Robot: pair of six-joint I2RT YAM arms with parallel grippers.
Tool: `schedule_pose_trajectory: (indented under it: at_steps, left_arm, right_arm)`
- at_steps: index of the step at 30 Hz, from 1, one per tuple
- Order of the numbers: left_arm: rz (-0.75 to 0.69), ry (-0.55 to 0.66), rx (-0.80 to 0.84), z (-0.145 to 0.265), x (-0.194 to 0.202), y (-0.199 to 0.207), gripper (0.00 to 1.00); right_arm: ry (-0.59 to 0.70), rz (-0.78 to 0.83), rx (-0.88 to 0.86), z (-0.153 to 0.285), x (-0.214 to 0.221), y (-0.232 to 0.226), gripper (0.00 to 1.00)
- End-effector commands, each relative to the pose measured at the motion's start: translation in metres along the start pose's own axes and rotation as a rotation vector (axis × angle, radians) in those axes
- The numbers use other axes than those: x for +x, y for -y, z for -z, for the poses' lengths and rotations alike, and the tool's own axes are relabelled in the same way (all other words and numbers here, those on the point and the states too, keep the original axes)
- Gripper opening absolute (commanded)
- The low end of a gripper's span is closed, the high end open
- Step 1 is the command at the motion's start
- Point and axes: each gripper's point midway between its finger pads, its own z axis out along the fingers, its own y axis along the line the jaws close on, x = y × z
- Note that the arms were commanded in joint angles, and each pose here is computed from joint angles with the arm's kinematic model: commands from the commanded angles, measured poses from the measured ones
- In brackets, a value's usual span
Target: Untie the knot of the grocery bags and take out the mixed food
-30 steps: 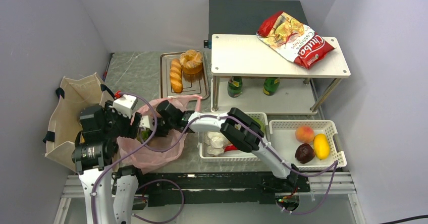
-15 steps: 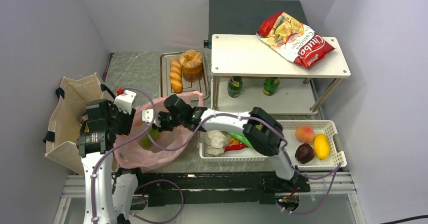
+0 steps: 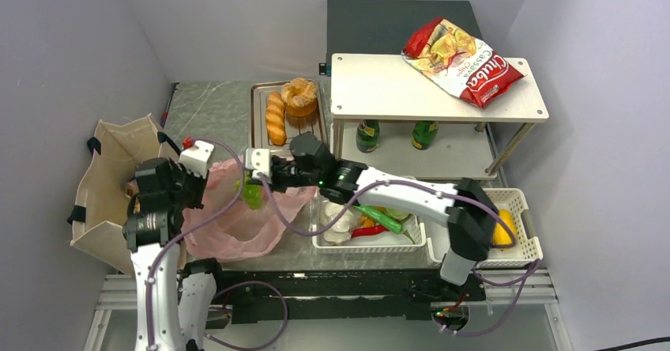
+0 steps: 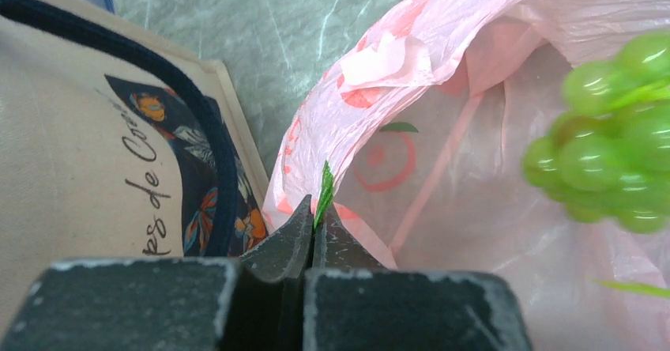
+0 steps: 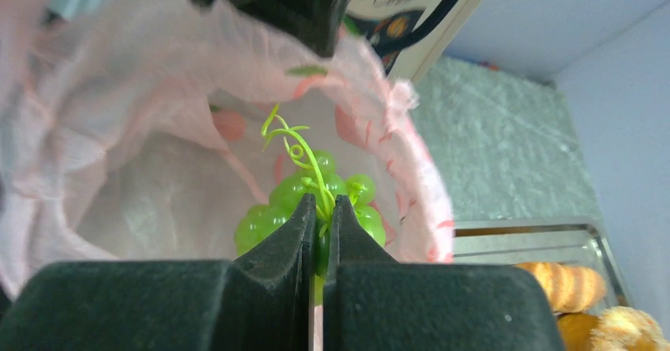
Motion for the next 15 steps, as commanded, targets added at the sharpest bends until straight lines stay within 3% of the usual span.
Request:
schedule_pose_trajectory:
  at_steps: [1, 5, 9, 15]
  left_arm:
    - [-0.11, 0.223, 0.015, 0.001, -0.02, 0.01, 0.0]
    - [-0.24, 0.347, 0.068, 0.001, -0.029, 0.025, 0.0]
    - [-0.303, 0.441, 0.109, 0.0, -0.036, 0.037, 0.0]
    - [-0.267, 0.37, 0.074, -0.016, -0.034, 0.022, 0.0]
  right_arm:
    - [0.223, 0.0, 0.127, 0.062, -0.102, 0.029, 0.0]
    - [0.212, -0.028, 0.186, 0.114, -0.112, 0.029, 0.0]
    - [0.109, -0.013, 0.234, 0.165, -0.092, 0.021, 0.0]
    - [-0.132, -0.053, 0.351, 0.251, -0.052, 0.016, 0.0]
